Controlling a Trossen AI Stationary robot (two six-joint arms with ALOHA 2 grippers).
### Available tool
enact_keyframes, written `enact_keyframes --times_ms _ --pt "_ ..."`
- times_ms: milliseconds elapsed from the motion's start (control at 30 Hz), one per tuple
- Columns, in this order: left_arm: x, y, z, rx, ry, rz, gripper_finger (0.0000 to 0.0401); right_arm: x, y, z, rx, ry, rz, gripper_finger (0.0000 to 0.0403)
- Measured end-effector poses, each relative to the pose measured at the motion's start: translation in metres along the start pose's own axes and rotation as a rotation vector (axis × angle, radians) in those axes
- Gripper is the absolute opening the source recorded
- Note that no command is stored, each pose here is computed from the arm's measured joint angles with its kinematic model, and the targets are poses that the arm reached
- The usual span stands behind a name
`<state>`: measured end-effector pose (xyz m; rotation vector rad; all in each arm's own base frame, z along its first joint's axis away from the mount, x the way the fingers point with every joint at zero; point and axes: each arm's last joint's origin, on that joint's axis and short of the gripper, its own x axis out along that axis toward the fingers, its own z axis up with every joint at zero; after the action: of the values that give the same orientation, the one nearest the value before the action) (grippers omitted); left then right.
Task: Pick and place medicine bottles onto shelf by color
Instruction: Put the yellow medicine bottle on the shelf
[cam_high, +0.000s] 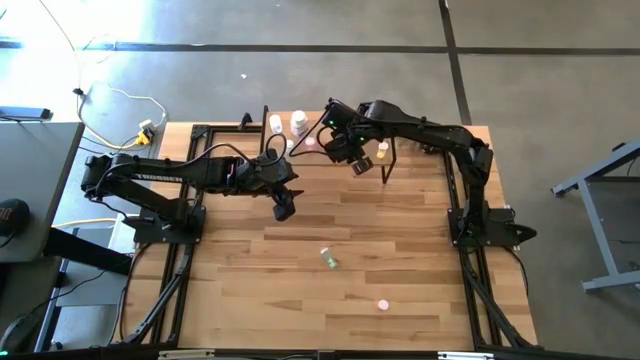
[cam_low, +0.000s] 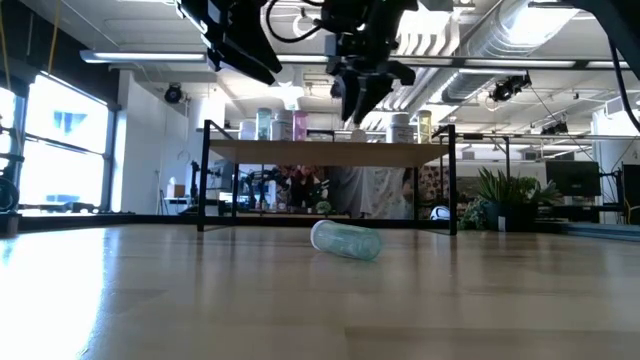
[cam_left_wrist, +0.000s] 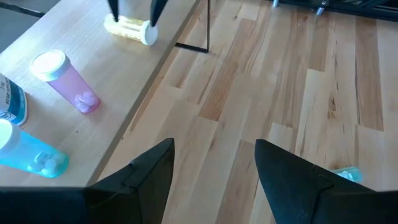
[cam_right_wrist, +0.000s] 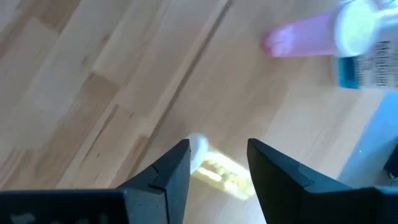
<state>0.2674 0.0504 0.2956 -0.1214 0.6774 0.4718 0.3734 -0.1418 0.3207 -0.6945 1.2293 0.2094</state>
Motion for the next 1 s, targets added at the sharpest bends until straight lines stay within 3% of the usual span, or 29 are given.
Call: enact_keyframes --times_ms 367,1000 --pt "0.0000 -0.0001 0.0000 0.017 0.000 0.000 0.0213 -0.0007 0.0005 -0.0033 -0.261 0.136 -0.042 0.0152" --pt "-0.0003 -0.0011 -0.0002 0.056 0.000 -0.003 0.0213 0.0011 0.0036 -0.0037 -0.430 0.151 -0.008 0.0152"
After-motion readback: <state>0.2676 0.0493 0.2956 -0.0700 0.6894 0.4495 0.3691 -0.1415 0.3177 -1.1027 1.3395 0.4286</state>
